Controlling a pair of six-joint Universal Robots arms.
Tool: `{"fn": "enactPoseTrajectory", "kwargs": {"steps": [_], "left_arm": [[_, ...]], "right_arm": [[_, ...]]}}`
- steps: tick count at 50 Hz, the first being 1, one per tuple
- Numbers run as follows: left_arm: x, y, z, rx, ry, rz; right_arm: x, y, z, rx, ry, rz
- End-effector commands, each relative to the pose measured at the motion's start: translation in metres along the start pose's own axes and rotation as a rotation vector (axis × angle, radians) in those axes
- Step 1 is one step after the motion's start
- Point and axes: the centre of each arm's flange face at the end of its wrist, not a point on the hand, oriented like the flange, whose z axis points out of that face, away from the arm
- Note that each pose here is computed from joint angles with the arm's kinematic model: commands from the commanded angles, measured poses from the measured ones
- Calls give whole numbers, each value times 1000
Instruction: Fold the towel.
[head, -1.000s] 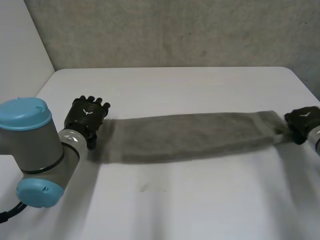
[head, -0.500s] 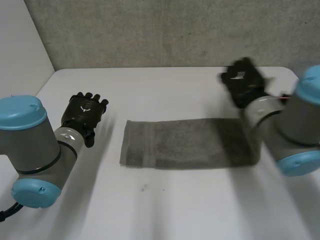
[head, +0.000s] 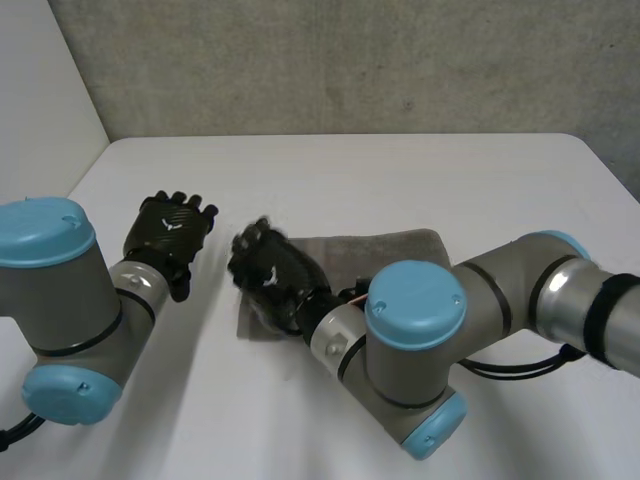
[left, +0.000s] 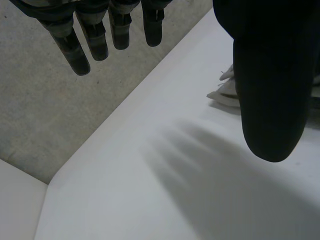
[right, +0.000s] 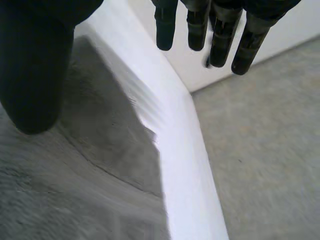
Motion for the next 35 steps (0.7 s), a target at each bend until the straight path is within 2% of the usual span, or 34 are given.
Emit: {"fn": "enactPoseTrajectory", "kwargs": {"steps": [1, 2, 4, 7, 12, 17, 23, 29, 35], "left_arm": [[2, -9, -3, 30, 7, -17], [2, -9, -3, 30, 7, -17], [10, -19, -7, 64, 28, -41], [16, -25, -10, 87, 46, -54], [37, -43, -18, 146, 105, -90], [47, -45, -21, 151, 131, -83], [50, -40, -19, 135, 138, -82], [49, -36, -19, 124, 137, -81], [46, -32, -21, 110, 128, -84]], "right_arm": [[73, 6, -26, -103, 226, 229], [73, 6, -26, -103, 226, 229], [92, 20, -44, -162, 264, 352], [96, 29, -52, -204, 270, 408], [105, 82, -84, -426, 291, 590], [101, 113, -105, -540, 298, 641], [91, 143, -111, -559, 268, 689], [88, 152, -107, -548, 247, 705], [103, 146, -103, -513, 286, 675]]}}
